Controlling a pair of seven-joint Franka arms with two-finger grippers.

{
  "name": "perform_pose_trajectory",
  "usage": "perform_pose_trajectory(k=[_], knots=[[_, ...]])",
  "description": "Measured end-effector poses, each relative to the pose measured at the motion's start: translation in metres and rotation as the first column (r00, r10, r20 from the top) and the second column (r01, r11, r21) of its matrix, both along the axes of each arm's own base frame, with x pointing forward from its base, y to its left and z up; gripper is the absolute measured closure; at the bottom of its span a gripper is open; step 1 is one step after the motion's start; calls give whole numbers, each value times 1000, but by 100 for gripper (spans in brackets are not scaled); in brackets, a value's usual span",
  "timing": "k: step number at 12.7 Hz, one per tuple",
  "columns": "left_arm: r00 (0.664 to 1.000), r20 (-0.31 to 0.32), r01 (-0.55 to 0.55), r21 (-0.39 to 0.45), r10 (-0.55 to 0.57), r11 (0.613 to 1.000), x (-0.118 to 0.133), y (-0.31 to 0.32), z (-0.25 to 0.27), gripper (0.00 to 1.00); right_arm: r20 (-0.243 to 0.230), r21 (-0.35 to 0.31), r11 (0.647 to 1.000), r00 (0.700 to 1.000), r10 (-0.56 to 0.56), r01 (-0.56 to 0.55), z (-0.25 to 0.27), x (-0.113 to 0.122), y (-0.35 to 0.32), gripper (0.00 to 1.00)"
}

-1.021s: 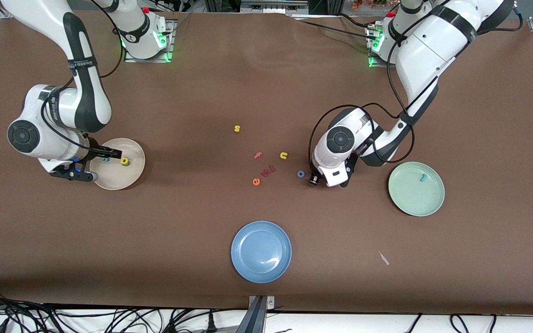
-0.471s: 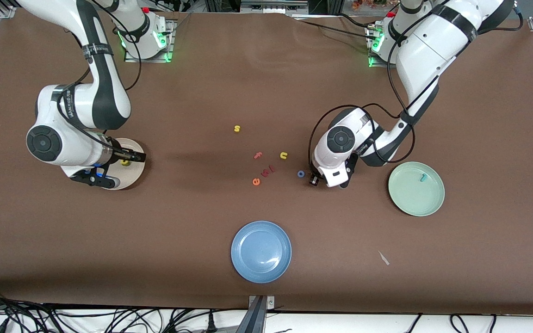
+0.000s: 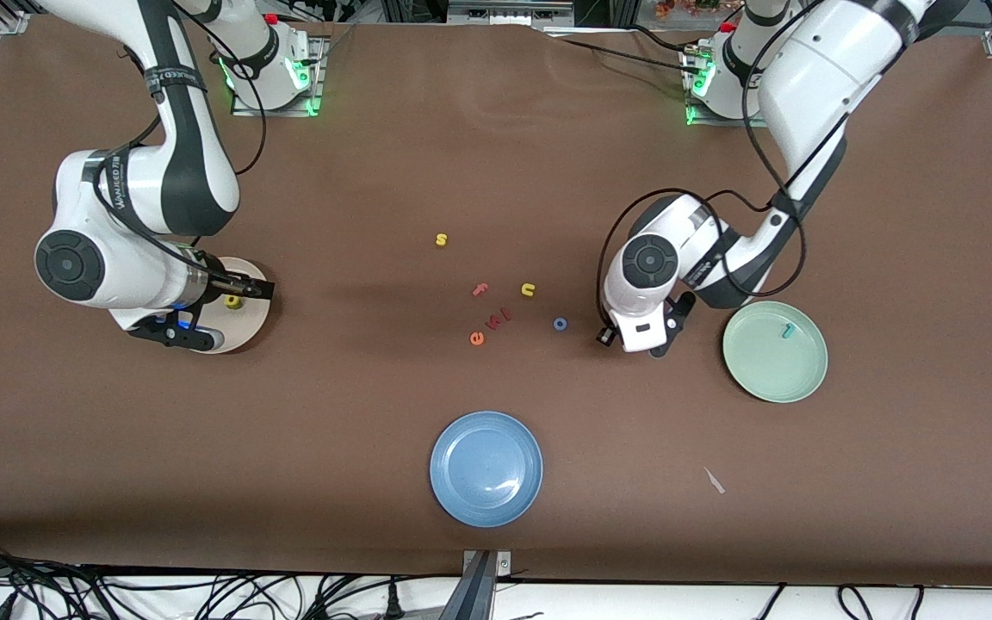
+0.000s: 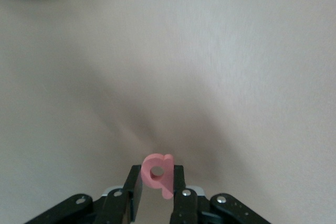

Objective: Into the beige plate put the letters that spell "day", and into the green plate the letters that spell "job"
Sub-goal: 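Return the right arm to rest while the left gripper carries the pink q, then lower the pink q onto the green plate and open the left gripper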

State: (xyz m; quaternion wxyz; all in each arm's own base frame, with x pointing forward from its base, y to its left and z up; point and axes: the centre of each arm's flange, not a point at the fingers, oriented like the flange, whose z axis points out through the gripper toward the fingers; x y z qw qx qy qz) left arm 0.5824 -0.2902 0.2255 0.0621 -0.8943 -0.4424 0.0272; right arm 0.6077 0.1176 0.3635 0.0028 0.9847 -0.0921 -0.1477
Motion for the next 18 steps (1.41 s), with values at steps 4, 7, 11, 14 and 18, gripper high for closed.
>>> perform_pose_trajectory(k=[4,7,11,14,18], knots=[[981,-43,190,0,-190,982,13,38,9,75,43,31,999,999,17,-18,38,3,-29,0],[959,-66,274,-17,-275,962,26,75,9,75,68,27,999,998,18,-20,79,-6,-58,0],[926,-62,371,-43,-373,928,51,158,22,75,66,-17,996,994,91,-91,145,-39,-77,0],[898,-75,429,-71,-434,901,59,217,20,75,82,-15,991,988,131,-130,177,-53,-79,0],[837,-113,522,-128,-535,844,50,220,-8,75,105,-17,992,986,129,-128,206,-54,-82,0]])
